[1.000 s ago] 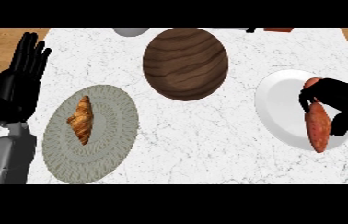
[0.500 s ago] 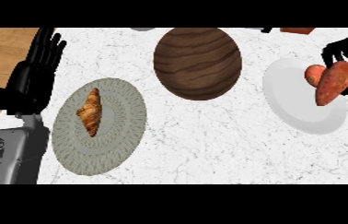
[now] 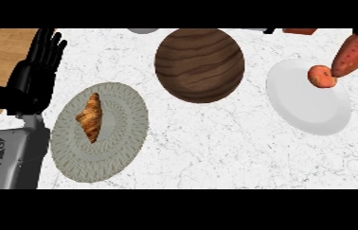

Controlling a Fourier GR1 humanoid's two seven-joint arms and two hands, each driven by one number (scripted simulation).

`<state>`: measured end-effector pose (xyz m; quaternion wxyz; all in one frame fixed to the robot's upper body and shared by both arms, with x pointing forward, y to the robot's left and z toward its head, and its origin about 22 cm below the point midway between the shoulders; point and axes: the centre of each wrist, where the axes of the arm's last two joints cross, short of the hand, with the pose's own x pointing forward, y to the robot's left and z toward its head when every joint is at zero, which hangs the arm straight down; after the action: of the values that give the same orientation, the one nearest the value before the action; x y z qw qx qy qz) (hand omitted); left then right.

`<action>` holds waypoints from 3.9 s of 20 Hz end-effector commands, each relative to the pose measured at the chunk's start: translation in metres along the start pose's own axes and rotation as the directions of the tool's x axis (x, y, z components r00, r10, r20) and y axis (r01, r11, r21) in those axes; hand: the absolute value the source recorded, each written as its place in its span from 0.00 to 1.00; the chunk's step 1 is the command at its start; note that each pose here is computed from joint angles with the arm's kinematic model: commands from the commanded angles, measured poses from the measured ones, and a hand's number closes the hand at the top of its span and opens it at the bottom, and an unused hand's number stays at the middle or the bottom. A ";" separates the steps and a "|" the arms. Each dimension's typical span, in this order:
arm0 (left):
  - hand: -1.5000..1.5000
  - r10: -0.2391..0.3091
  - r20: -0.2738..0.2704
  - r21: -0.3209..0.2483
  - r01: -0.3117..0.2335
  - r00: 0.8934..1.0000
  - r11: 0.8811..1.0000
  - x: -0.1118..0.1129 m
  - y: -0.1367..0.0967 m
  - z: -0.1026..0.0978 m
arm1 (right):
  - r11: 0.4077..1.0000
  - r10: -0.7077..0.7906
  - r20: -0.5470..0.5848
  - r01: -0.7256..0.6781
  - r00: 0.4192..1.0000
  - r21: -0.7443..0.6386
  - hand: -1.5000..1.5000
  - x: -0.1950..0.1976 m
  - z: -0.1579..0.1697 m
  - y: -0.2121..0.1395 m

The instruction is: Pick the sweet potato from the plate and place it in the bowl

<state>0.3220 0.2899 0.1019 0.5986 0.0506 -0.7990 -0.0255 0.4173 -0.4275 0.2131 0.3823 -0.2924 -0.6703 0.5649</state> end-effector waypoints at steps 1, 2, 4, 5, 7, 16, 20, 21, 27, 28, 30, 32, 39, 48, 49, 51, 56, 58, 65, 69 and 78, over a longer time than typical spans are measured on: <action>0.50 -0.007 -0.016 0.016 0.008 1.000 1.000 0.000 -0.004 -0.005 | 0.992 -0.094 0.165 0.106 0.982 -0.066 1.00 0.008 -0.015 -0.025; 0.50 -0.007 -0.003 0.034 0.007 1.000 0.999 -0.003 -0.001 0.004 | 0.986 -0.136 0.179 0.151 0.974 -0.074 1.00 0.005 -0.011 -0.025; 0.50 -0.014 -0.010 0.026 0.014 1.000 1.000 -0.001 0.009 -0.001 | 0.975 -0.200 0.223 0.217 0.954 -0.054 1.00 0.016 -0.029 -0.034; 0.50 -0.015 -0.027 0.024 0.015 1.000 1.000 -0.014 -0.001 0.005 | 0.963 -0.240 0.250 0.262 0.938 -0.059 1.00 0.019 -0.033 -0.035; 0.50 -0.009 -0.024 0.018 0.009 1.000 1.000 -0.007 0.002 0.006 | 0.945 -0.305 0.279 0.326 0.911 -0.034 1.00 0.023 -0.042 -0.034; 0.50 -0.006 -0.041 0.037 0.008 0.999 0.999 -0.006 0.014 0.006 | 0.911 -0.412 0.296 0.395 0.862 0.118 1.00 0.075 -0.108 -0.040; 0.50 -0.027 -0.040 0.068 0.030 0.999 0.997 -0.002 0.020 0.005 | 0.916 -0.398 0.323 0.352 0.859 0.192 1.00 0.118 -0.150 -0.037; 0.50 -0.018 -0.050 0.049 0.020 0.999 0.999 -0.009 0.011 0.007 | 0.919 -0.389 0.337 0.337 0.857 0.204 1.00 0.128 -0.161 -0.019; 0.50 -0.032 -0.040 0.068 0.034 0.999 0.997 -0.016 0.014 0.019 | 0.903 -0.399 0.321 0.309 0.859 0.298 1.00 0.158 -0.185 0.014; 0.50 -0.034 -0.044 0.074 0.037 0.998 0.997 -0.001 0.024 0.009 | 0.899 -0.402 0.325 0.300 0.856 0.319 1.00 0.180 -0.200 0.013; 0.50 -0.030 -0.050 0.090 0.035 0.998 0.995 -0.010 0.009 0.015 | 0.887 -0.415 0.308 0.306 0.856 0.345 1.00 0.187 -0.204 0.035; 0.50 -0.023 -0.059 0.094 0.028 0.998 0.995 -0.015 0.027 0.021 | 0.893 -0.403 0.331 0.287 0.854 0.347 1.00 0.197 -0.209 0.047; 0.50 -0.014 -0.051 0.067 0.017 0.999 0.998 -0.009 0.021 0.016 | 0.938 -0.280 0.282 0.199 0.918 0.284 1.00 0.212 -0.209 0.111; 0.50 -0.023 -0.031 0.057 0.024 0.999 0.998 0.011 0.039 -0.002 | 0.831 -0.492 0.069 0.444 0.868 0.337 0.00 0.215 -0.200 0.161; 0.50 -0.022 -0.045 0.065 0.025 0.999 0.998 -0.010 0.027 0.010 | 0.799 -0.535 0.054 0.483 0.843 0.359 0.00 0.220 -0.196 0.181; 0.50 -0.030 -0.042 0.059 0.032 0.999 0.998 -0.006 0.016 0.006 | 0.749 -0.625 0.078 0.569 0.776 0.340 0.00 0.217 -0.200 0.165; 0.50 -0.022 -0.030 0.054 0.023 0.999 0.998 -0.008 0.020 0.011 | 0.694 -0.720 0.128 0.708 0.682 0.128 0.00 0.219 -0.197 0.175; 0.50 -0.020 -0.035 0.060 0.022 0.999 0.998 -0.003 0.018 0.005 | 0.667 -0.739 0.160 0.744 0.654 0.036 0.00 0.188 -0.188 0.150; 0.50 -0.014 -0.026 0.048 0.016 1.000 0.999 -0.004 0.017 0.013 | 0.572 -0.808 0.066 0.807 0.585 -0.145 0.00 0.131 -0.161 0.108; 0.50 -0.022 -0.011 0.038 0.022 1.000 0.999 0.000 0.011 0.009 | 0.533 -0.833 0.068 0.828 0.550 -0.174 0.00 0.095 -0.131 0.103; 0.50 0.012 0.005 0.008 -0.012 1.000 1.000 -0.002 -0.003 0.005 | 0.478 -0.853 0.109 0.848 0.511 -0.230 0.00 0.049 -0.087 0.071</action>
<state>0.3174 0.2914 0.1004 0.5961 0.0555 -0.8008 -0.0178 0.4669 -0.3006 0.1494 0.5799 0.0231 -0.7832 0.2229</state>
